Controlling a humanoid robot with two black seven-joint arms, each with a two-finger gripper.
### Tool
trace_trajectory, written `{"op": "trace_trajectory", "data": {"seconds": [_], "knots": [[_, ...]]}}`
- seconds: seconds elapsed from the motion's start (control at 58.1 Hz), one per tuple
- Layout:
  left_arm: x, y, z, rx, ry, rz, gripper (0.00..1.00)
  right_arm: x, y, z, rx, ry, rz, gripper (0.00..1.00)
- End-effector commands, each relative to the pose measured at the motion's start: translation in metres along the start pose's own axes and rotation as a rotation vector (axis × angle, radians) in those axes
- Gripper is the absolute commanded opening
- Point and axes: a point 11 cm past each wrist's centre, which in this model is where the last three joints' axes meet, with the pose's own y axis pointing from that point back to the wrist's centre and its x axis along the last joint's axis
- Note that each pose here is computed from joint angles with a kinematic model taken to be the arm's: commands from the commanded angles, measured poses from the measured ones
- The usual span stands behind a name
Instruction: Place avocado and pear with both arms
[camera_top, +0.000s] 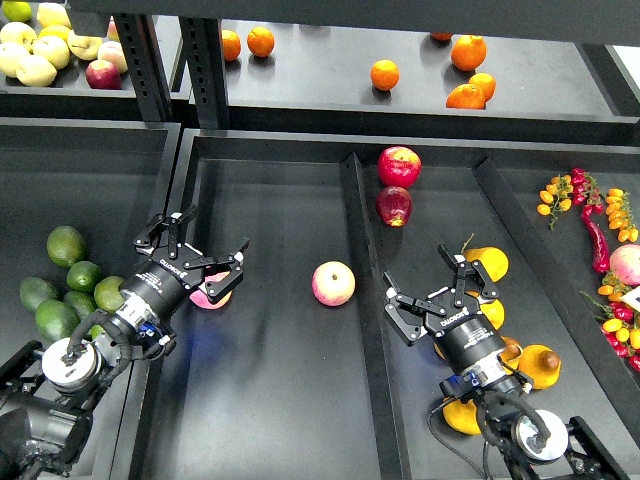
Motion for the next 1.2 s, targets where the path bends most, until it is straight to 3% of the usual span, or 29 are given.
{"op": "trace_trajectory", "data": {"seconds": [0.0, 0.31, 1.187], "knots": [[0.001, -0.002, -0.006, 0.014, -0.004, 0.003, 0.99, -0.002, 0.0, 0.0, 0.001, 0.0, -0.005, 0.99], [-0.012, -0.023, -0.005, 0.049, -0.044, -0.014, 0.99, 0.007, 0.014, 0.003, 0.018, -0.015, 0.024, 0.99], [-0.009, -0.022, -0.011, 0.051, -0.042, -0.009, 0.99, -0.004, 0.013, 0.003, 0.026, -0.013, -0.008, 0.99]]}}
